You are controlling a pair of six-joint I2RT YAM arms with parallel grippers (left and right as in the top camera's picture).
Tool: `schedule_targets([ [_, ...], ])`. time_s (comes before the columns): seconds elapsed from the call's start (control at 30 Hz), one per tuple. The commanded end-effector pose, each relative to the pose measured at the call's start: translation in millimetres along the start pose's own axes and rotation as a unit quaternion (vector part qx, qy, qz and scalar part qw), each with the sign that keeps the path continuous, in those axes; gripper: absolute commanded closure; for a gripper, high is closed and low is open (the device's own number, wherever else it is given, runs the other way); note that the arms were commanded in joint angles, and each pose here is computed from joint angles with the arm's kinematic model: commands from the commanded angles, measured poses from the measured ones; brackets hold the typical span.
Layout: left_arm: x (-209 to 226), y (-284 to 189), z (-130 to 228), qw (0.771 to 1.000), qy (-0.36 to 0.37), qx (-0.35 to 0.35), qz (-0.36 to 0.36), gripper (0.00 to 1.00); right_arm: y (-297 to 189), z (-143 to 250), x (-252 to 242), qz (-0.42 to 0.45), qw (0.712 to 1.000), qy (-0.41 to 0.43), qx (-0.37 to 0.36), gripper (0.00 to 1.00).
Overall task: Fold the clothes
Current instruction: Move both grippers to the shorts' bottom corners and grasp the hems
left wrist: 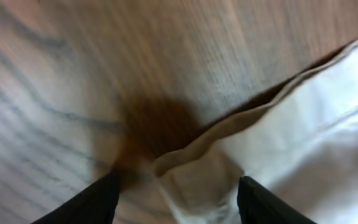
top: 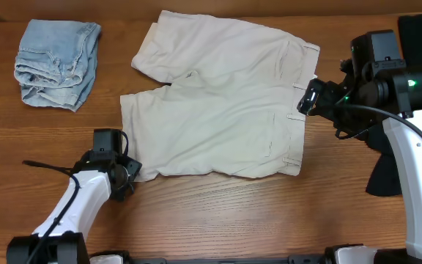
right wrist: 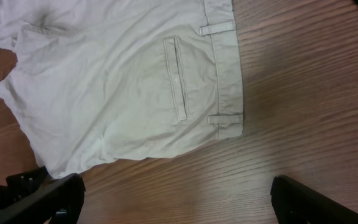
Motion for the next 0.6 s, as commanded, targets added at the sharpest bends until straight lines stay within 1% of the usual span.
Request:
schedule_targets([
  [0.0, 7.4, 15.7, 12.8, 0.999, 0.000, 0.045, -0.020, 0.37, 0.2, 2.0, 1.7, -0.004, 1.000, -0.006, 0.002, 0.01],
  [0.07, 9.1, 20.0, 14.0, 0.998, 0.000, 0.050, -0.028, 0.40, 0.2, 2.0, 1.7, -0.004, 1.000, -0.006, 0.002, 0.01],
  [0.1, 9.9, 22.6, 13.9, 0.998, 0.001, 0.050, -0.033, 0.44, 0.2, 2.0, 1.7, -0.004, 1.000, -0.006, 0.002, 0.01],
  [0.17, 10.2, 25.4, 12.9, 0.998, 0.001, 0.047, -0.037, 0.61, 0.2, 2.0, 1.6, -0.004, 1.000, -0.006, 0.003, 0.01],
  [0.2, 10.2, 26.3, 12.0, 0.998, 0.001, 0.044, -0.039, 0.66, 0.2, 2.0, 1.6, -0.004, 1.000, -0.006, 0.003, 0.02],
  [0.23, 10.6, 26.6, 10.3, 0.998, 0.002, 0.037, -0.042, 0.86, 0.2, 2.3, 1.5, -0.004, 1.000, -0.006, 0.003, 0.02],
  [0.27, 10.2, 26.6, 9.6, 0.998, 0.011, 0.036, -0.041, 0.96, 0.2, 2.4, 1.3, -0.003, 1.000, -0.006, 0.004, 0.02],
  [0.33, 8.4, 26.8, 8.3, 0.998, 0.037, 0.033, -0.035, 0.96, 0.2, 3.1, 0.8, -0.002, 1.000, -0.005, 0.006, 0.03],
  [0.43, 3.6, 24.6, 5.9, 0.996, 0.084, 0.034, -0.025, 0.96, 0.3, 4.8, -0.4, 0.001, 1.000, -0.002, 0.010, 0.07],
  [0.57, -7.8, 11.5, 1.5, 0.992, 0.114, 0.048, -0.008, 0.96, 1.2, 7.3, -2.5, 0.007, 1.000, 0.016, 0.017, 0.11],
])
Point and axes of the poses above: each gripper's point midway between its finger pads, its own y axis out along the fingers, its own x axis along the line the jaws close on, z = x × y, the point moved 6 cm from there along -y, back along the fingers, and after that the axes turned 8 degrees about y, right-handed, at the moved point
